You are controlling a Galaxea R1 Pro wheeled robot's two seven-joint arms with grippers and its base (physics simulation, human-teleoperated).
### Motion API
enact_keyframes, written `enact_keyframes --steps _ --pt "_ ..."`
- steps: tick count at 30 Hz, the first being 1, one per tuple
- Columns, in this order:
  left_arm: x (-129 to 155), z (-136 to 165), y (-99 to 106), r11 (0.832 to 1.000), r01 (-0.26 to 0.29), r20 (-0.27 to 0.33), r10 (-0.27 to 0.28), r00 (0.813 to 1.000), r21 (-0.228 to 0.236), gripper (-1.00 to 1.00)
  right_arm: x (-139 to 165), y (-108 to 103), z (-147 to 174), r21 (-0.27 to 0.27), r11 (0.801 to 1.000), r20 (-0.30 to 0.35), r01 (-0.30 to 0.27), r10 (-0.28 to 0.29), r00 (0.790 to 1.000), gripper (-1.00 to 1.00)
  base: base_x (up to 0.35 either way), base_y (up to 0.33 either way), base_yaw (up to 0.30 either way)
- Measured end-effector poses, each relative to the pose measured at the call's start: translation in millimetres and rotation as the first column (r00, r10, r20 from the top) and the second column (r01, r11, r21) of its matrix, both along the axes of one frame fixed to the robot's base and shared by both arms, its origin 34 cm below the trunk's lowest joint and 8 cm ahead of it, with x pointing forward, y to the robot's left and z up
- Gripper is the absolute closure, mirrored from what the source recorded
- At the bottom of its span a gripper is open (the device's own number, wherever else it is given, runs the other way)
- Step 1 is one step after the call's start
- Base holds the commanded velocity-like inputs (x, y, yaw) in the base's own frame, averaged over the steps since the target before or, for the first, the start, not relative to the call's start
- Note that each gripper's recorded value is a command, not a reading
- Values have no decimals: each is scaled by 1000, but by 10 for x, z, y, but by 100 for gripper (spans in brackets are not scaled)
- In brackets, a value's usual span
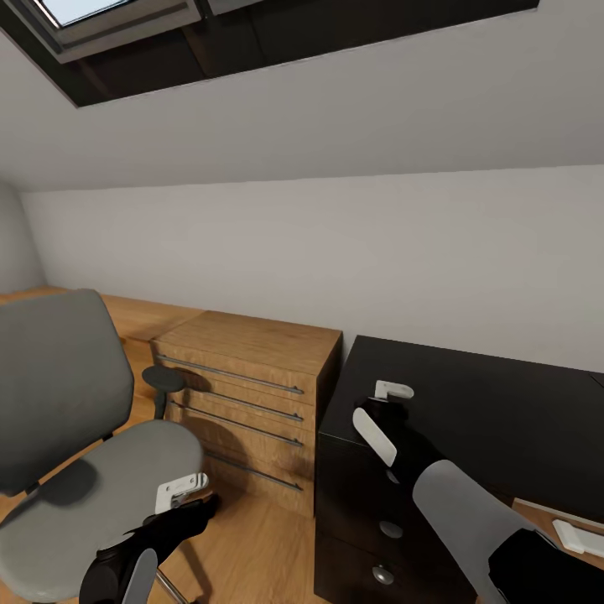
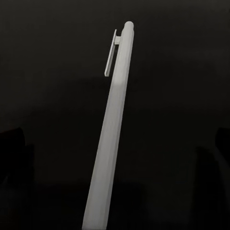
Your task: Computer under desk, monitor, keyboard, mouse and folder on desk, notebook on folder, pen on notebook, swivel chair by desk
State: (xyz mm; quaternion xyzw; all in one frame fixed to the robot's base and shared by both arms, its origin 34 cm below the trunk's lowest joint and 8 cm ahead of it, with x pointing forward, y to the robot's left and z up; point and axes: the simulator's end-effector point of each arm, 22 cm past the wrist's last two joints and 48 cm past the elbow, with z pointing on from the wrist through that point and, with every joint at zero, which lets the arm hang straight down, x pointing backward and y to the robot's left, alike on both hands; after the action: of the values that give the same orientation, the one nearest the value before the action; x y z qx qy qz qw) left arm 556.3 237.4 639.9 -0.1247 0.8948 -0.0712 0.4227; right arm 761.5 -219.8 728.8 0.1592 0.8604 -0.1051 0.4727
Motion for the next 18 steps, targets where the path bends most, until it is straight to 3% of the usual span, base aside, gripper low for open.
enact_keyframes --steps 2,3,18 --pt "0 0 -1 1000 0 0 0 1000 0 -100 0 0 0 0 1000 0 0 0 1000 -100 0 0 0" --pt "0 0 -1 1000 0 0 0 1000 0 -100 0 0 0 0 1000 0 0 0 1000 100 0 0 0" --pt "0 0 0 1000 0 0 0 1000 0 -100 -3 -6 1 -2 1000 0 3 -3 1000 100 0 0 0"
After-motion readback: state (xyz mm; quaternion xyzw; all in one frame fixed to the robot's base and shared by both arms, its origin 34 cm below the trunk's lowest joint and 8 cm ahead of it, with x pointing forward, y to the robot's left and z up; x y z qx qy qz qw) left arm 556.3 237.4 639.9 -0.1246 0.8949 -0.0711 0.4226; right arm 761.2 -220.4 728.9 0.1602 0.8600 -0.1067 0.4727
